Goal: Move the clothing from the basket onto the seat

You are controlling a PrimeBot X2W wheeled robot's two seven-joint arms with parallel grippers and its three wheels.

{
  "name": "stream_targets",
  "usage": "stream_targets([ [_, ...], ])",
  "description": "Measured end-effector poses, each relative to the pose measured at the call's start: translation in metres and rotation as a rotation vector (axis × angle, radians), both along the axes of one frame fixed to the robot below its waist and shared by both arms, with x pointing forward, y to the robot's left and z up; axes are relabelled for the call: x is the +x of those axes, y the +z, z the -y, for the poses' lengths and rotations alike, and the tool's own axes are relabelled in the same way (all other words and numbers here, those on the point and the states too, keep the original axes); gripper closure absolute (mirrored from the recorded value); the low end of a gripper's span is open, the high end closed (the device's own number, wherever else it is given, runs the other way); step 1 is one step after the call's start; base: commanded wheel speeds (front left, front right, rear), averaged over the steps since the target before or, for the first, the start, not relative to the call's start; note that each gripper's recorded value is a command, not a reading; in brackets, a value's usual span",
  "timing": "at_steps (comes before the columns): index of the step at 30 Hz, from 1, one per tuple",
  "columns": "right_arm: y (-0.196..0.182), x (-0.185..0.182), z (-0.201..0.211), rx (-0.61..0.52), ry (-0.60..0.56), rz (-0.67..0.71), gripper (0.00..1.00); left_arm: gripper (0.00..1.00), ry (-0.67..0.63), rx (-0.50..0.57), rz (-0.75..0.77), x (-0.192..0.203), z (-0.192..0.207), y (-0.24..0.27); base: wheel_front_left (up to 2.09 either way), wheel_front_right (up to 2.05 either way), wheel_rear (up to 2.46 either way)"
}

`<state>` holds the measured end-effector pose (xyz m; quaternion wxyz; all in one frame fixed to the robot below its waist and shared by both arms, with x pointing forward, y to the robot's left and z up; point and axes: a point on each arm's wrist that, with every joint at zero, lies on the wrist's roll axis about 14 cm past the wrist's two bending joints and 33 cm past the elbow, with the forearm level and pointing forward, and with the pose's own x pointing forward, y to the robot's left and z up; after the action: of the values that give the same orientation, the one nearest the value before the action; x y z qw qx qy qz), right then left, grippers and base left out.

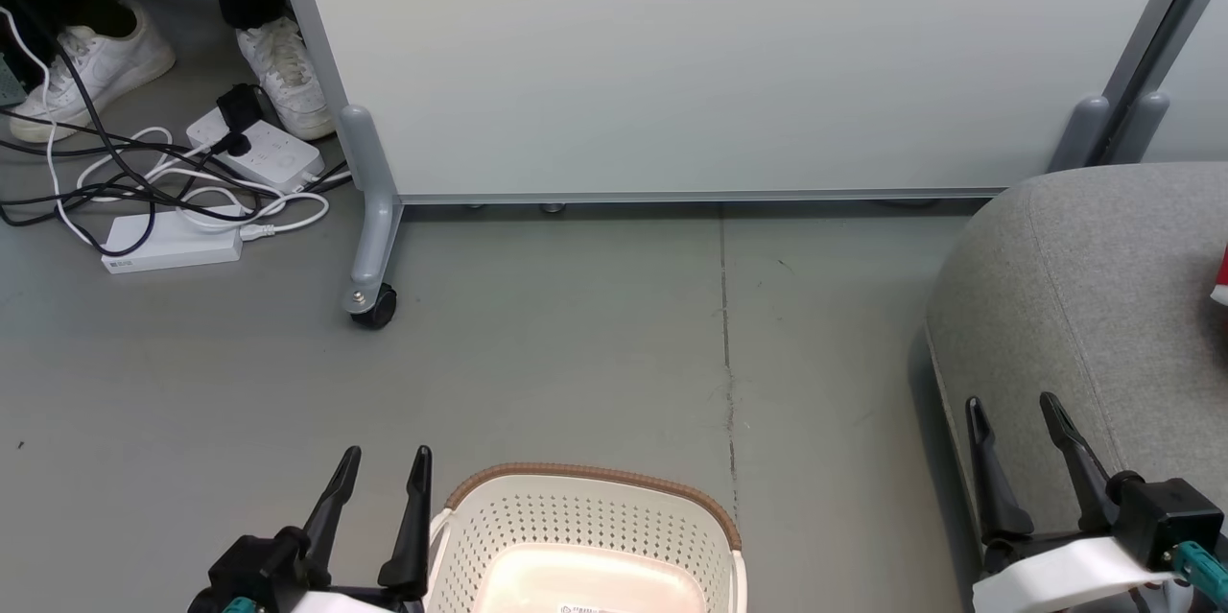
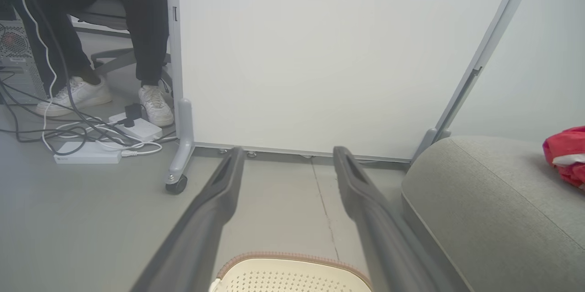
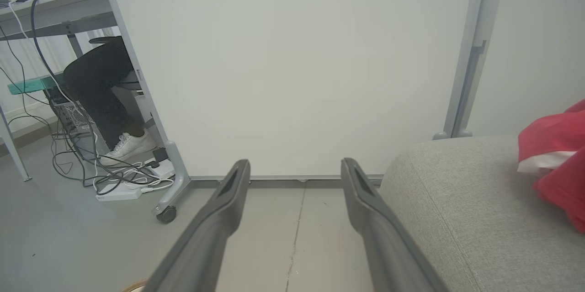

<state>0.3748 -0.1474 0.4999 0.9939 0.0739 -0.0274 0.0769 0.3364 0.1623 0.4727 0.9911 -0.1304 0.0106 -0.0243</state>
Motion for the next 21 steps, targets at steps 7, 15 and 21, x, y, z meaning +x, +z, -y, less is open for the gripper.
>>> stream_targets([
  [7,0.0013,0.0006,0.0008,0.01,-0.005,0.003,0.0,0.0,0.011,-0.035,-0.02,-0.0015,-0.0034,-0.0063,0.0,0.0,0.0],
  [15,0.0005,0.0003,0.0022,0.013,-0.01,0.0,0.0,0.0,0.013,-0.042,-0.011,-0.0002,-0.0052,-0.0037,0.0,0.0,0.0],
  [21,-0.0001,0.0007,0.0022,0.014,-0.011,-0.002,0.0,0.0,0.013,-0.045,-0.015,-0.0003,-0.0059,-0.0053,0.0,0.0,0.0],
])
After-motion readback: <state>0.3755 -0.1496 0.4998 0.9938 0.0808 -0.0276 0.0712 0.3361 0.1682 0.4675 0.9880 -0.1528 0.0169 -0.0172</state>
